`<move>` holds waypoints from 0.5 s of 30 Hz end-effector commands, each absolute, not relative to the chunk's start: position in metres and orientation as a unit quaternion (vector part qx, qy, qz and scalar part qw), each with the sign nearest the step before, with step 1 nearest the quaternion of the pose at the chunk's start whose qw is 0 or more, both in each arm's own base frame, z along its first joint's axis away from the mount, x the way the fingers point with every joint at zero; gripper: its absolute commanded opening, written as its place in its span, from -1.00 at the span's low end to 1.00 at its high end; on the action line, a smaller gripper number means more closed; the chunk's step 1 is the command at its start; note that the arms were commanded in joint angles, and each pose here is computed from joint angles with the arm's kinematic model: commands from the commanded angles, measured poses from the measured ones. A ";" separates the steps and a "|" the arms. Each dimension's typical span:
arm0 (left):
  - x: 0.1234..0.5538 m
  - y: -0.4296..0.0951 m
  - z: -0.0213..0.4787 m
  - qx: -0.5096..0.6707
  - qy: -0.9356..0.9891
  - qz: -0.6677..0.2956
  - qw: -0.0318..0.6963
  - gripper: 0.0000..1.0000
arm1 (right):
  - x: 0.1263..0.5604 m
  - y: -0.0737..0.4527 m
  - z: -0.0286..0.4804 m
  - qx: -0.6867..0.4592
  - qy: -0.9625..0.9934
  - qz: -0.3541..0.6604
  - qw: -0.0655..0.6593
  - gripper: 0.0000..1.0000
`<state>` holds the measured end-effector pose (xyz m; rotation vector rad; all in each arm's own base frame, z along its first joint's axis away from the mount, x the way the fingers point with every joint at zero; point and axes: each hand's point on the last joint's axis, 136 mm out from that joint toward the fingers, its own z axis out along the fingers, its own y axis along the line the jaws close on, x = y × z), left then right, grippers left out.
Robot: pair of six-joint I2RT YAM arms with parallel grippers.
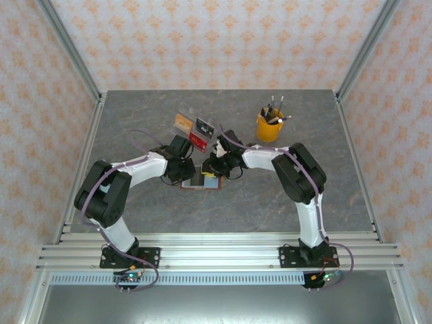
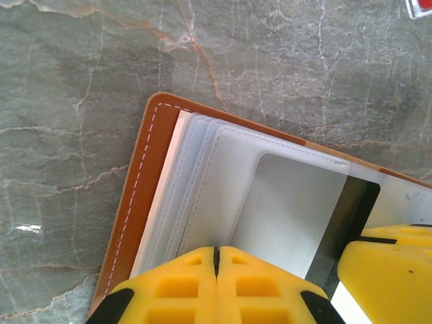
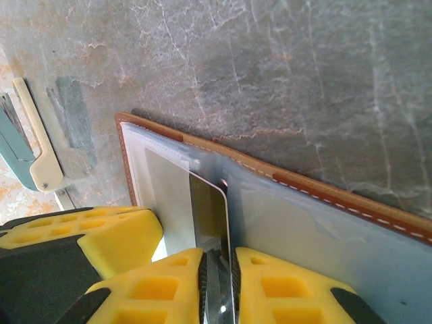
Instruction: Take the credit cards out of the card holder
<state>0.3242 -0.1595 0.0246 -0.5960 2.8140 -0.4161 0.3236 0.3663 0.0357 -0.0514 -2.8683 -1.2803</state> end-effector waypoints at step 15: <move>0.303 -0.142 0.002 -0.206 0.971 -0.086 0.085 -0.78 | 0.329 0.362 0.036 -0.014 -0.905 -0.426 -0.020 -0.94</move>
